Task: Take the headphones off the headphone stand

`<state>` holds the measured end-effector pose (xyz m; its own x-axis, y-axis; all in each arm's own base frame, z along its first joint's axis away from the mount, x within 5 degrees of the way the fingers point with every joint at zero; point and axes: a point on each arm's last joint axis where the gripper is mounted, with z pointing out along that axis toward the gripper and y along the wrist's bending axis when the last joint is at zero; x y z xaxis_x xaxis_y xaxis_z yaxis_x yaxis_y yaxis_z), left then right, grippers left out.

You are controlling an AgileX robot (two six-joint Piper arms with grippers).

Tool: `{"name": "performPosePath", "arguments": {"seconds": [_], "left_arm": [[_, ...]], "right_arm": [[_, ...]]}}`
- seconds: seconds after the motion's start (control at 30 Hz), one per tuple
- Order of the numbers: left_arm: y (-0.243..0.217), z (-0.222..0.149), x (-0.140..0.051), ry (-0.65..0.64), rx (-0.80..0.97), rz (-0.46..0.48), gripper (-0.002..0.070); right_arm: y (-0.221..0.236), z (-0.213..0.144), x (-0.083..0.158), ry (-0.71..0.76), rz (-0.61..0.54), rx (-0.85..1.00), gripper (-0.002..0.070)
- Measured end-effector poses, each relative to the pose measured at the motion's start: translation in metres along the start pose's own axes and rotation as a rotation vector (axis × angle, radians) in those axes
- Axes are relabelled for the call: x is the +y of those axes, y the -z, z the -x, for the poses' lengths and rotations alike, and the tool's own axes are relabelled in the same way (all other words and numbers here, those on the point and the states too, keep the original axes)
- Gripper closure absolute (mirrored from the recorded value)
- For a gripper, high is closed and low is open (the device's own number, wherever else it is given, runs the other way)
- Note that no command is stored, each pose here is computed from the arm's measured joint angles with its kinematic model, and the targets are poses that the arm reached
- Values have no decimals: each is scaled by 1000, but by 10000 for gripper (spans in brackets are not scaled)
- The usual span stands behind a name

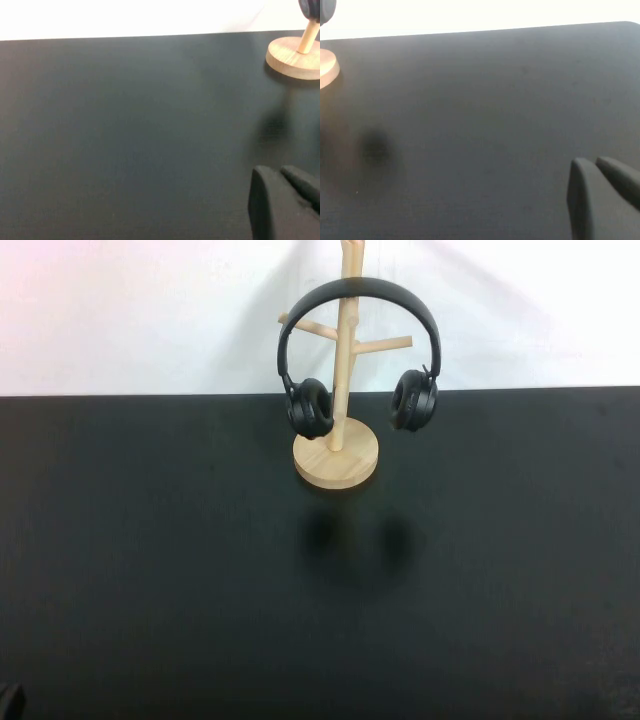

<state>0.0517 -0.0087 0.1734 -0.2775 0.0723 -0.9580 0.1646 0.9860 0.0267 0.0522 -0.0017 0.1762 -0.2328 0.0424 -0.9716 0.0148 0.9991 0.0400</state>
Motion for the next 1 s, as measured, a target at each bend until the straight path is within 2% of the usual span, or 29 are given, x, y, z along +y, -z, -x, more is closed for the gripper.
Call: {"name": "performPosePath", "arguments": {"seconds": [1.0], "left_arm": [[0, 0, 0, -9, -5, 4, 679]], "right_arm": [[0, 0, 0, 0, 0, 0, 683]]}}
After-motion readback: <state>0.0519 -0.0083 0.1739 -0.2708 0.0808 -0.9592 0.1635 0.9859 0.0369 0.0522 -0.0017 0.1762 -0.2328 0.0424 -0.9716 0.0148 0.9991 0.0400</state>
